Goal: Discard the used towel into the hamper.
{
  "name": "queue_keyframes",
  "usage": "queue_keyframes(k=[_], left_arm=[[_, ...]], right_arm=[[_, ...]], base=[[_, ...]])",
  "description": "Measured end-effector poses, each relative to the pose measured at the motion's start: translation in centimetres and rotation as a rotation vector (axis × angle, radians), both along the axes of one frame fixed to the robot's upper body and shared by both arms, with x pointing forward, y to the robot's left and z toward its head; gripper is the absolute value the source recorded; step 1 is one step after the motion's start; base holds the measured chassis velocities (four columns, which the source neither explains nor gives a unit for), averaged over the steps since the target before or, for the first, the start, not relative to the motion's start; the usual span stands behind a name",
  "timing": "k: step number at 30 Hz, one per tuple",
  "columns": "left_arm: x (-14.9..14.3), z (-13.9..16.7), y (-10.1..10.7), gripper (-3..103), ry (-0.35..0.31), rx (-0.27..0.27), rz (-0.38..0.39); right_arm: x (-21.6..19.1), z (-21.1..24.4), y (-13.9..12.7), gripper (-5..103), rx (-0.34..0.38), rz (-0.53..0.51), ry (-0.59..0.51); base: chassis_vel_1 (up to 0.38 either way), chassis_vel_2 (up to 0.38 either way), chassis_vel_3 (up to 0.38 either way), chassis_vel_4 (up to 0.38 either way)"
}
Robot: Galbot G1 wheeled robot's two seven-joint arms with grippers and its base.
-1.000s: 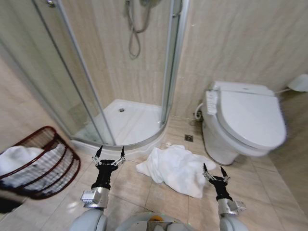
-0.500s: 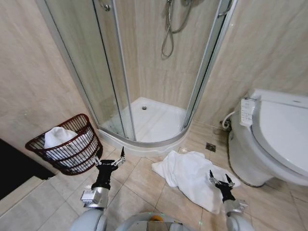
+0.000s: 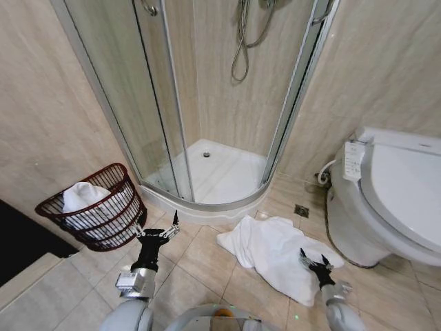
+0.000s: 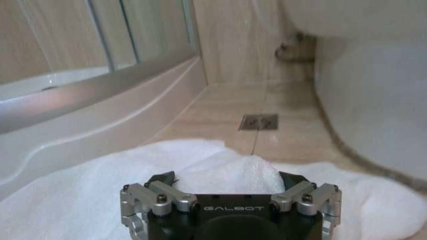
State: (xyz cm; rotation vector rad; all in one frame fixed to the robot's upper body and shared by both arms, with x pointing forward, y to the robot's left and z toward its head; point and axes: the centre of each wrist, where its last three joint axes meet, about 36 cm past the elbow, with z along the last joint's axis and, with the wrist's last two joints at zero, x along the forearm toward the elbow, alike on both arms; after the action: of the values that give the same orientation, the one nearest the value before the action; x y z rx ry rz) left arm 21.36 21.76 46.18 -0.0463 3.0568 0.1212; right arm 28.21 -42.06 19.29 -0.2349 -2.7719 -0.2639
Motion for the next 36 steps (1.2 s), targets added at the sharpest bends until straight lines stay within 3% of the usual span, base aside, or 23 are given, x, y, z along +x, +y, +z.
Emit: queue_keyframes(k=[9, 17, 23, 25, 27, 30, 32, 36], left_arm=[[0.0, 0.0, 0.0, 100, 0.000, 0.000, 0.000], [0.0, 0.0, 0.0, 100, 0.000, 0.000, 0.000], [0.0, 0.0, 0.0, 100, 0.000, 0.000, 0.000], [0.0, 0.0, 0.0, 100, 0.000, 0.000, 0.000], [0.0, 0.0, 0.0, 100, 0.000, 0.000, 0.000], [0.0, 0.0, 0.0, 100, 0.000, 0.000, 0.000], [0.0, 0.0, 0.0, 100, 0.000, 0.000, 0.000], [0.0, 0.0, 0.0, 100, 0.000, 0.000, 0.000]], right_arm=[[2.2, -0.9, 2.7, 100, 0.029, 0.064, 0.063], [3.4, -1.4, 5.2, 101, -0.026, 0.151, 0.099], [2.4, -2.4, 5.5, 83, -0.034, 0.191, 0.116], [2.1, -2.6, 5.4, 71, -0.035, 0.199, 0.111], [2.1, -2.6, 5.4, 71, -0.035, 0.200, 0.110], [1.8, -2.7, 5.3, 49, -0.043, 0.201, 0.101], [1.8, -2.7, 5.2, 49, -0.044, 0.201, 0.100], [1.3, -2.6, 5.0, 34, -0.045, 0.200, 0.092]], base=[[0.000, 0.000, 0.000, 0.000], [0.000, 0.000, 0.000, 0.000], [0.000, 0.000, 0.000, 0.000], [0.000, 0.000, 0.000, 0.000], [0.000, 0.000, 0.000, 0.000], [0.000, 0.000, 0.000, 0.000], [0.000, 0.000, 0.000, 0.000], [0.000, 0.000, 0.000, 0.000]])
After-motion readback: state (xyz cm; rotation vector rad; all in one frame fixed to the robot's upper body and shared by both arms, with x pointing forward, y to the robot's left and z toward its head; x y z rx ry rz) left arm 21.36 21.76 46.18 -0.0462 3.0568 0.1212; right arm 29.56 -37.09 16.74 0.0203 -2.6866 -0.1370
